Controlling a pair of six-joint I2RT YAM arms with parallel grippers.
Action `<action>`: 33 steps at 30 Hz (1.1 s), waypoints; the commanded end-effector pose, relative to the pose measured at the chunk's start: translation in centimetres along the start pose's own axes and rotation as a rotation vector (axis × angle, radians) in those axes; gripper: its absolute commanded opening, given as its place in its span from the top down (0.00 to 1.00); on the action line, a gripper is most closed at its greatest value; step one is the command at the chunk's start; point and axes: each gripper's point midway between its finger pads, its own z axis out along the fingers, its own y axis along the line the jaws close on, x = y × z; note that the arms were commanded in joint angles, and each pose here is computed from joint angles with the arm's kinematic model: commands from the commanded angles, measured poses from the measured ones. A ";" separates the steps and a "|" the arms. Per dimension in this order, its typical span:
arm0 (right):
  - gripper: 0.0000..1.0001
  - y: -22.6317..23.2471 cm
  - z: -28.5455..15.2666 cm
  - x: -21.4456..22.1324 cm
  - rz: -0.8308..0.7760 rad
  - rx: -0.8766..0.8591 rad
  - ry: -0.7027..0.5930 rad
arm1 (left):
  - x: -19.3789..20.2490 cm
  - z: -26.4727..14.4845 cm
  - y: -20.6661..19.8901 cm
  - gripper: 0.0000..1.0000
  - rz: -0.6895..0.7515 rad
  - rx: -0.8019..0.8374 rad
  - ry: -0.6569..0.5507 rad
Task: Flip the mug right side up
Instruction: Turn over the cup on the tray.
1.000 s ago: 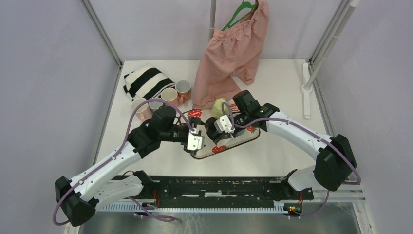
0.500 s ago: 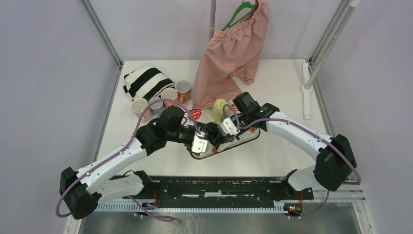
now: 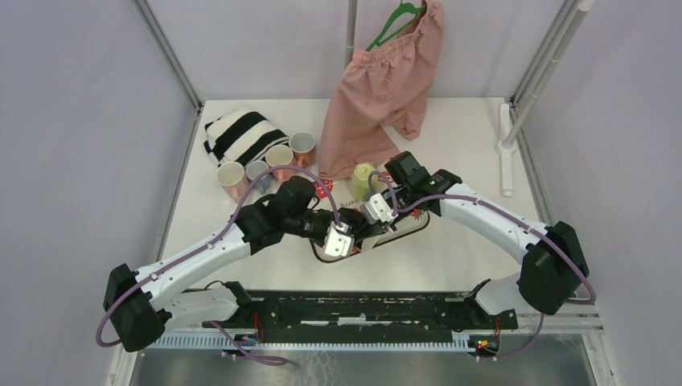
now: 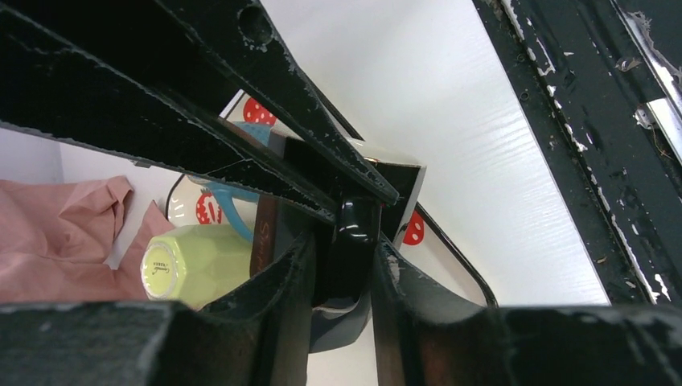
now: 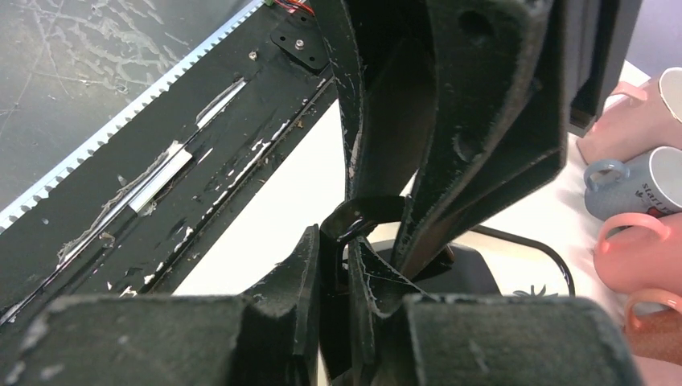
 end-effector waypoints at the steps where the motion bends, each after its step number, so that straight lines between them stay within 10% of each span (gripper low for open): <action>1: 1.00 -2.5 -0.3 -3.8 -0.192 0.025 -0.095 | -0.9 0.1 0.8 0.66 0.056 -0.004 -0.002; 9: 1.00 -2.6 -0.3 -3.3 -0.185 0.031 -0.078 | -0.3 0.0 0.3 0.98 0.059 0.022 0.043; 21: 0.72 -3.2 -0.9 -1.1 -0.118 0.123 0.038 | 0.1 -0.3 0.8 0.98 0.049 0.002 0.085; 33: 0.67 -3.1 -3.0 1.2 -0.025 0.334 0.171 | 0.3 -0.7 1.4 0.98 0.024 -0.042 0.106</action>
